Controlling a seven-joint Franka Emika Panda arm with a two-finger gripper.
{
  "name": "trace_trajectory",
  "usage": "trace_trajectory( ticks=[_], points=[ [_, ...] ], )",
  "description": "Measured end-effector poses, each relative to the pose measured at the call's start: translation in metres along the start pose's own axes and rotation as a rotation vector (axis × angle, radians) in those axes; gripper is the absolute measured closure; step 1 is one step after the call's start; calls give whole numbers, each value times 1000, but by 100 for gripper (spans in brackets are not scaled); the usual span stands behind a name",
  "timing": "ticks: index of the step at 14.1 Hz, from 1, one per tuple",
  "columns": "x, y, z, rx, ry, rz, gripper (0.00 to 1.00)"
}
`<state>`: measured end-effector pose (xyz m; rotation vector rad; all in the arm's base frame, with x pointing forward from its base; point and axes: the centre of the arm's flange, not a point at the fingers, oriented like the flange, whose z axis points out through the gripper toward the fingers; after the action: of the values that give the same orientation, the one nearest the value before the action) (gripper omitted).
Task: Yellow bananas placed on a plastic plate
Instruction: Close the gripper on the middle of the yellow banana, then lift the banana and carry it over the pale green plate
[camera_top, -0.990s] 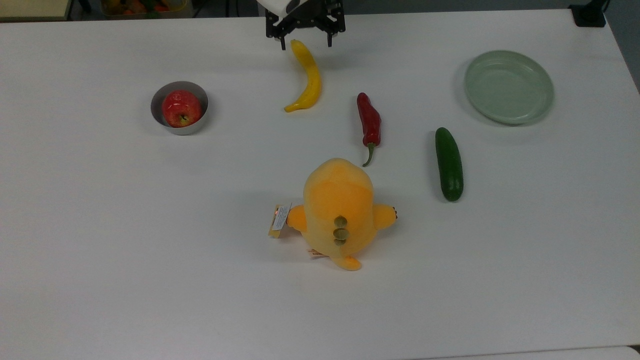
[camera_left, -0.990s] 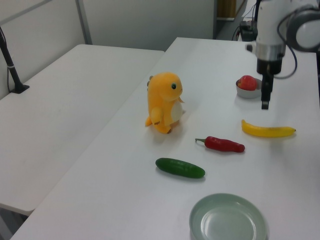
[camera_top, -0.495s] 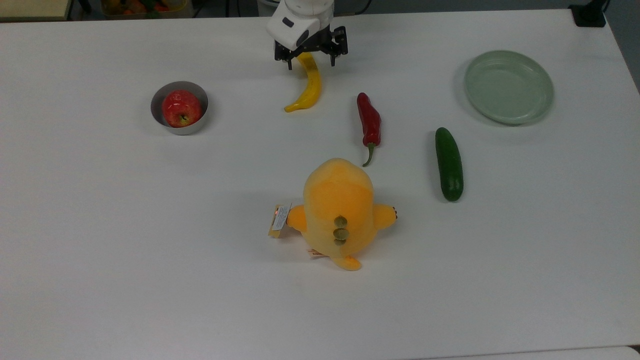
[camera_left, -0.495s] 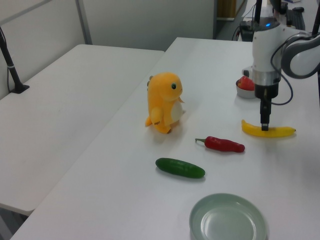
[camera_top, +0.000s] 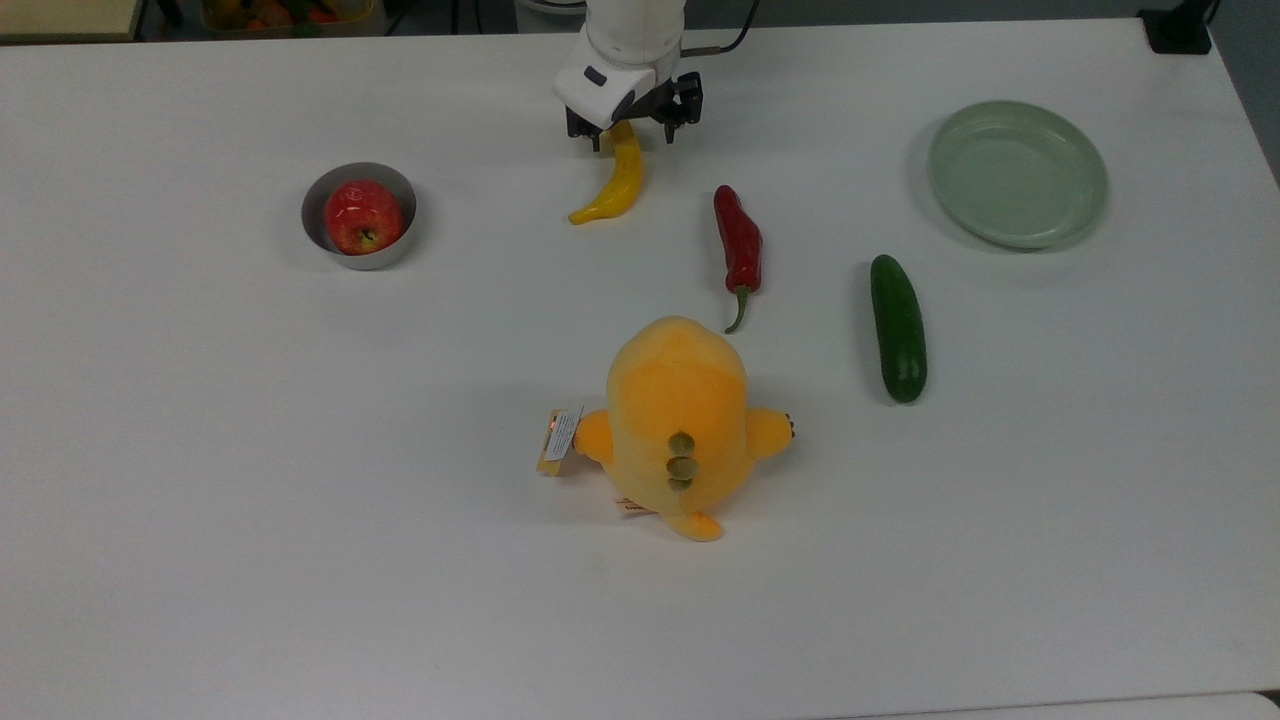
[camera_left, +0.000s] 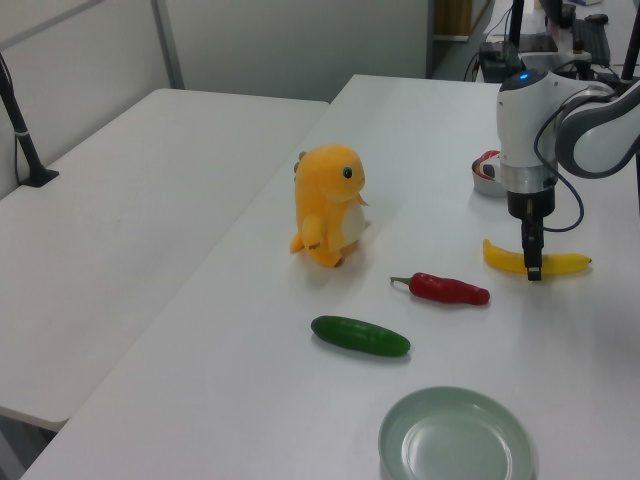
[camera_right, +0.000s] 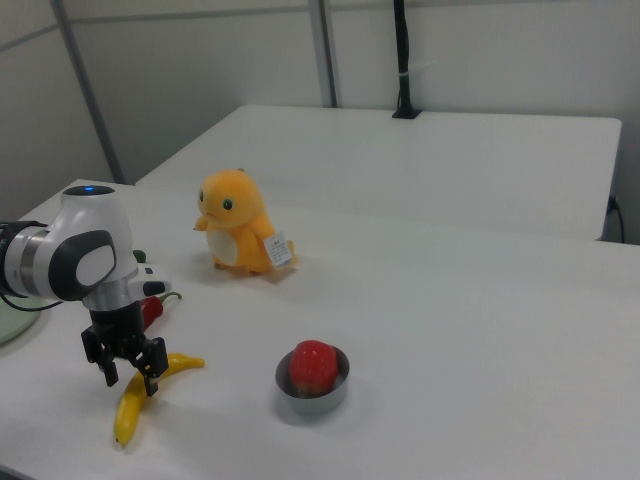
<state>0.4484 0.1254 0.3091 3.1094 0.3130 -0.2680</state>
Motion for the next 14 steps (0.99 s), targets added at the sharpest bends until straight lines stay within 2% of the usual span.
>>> trace_trajectory(
  ticks=[1,4,9,14],
  points=[
    [0,0,0,-2,0,-1,22],
    [0,0,0,-2,1,-2,71],
    [6,0,-12,-1,27,-2,73],
    [15,0,-61,3,119,0,73]
  ],
)
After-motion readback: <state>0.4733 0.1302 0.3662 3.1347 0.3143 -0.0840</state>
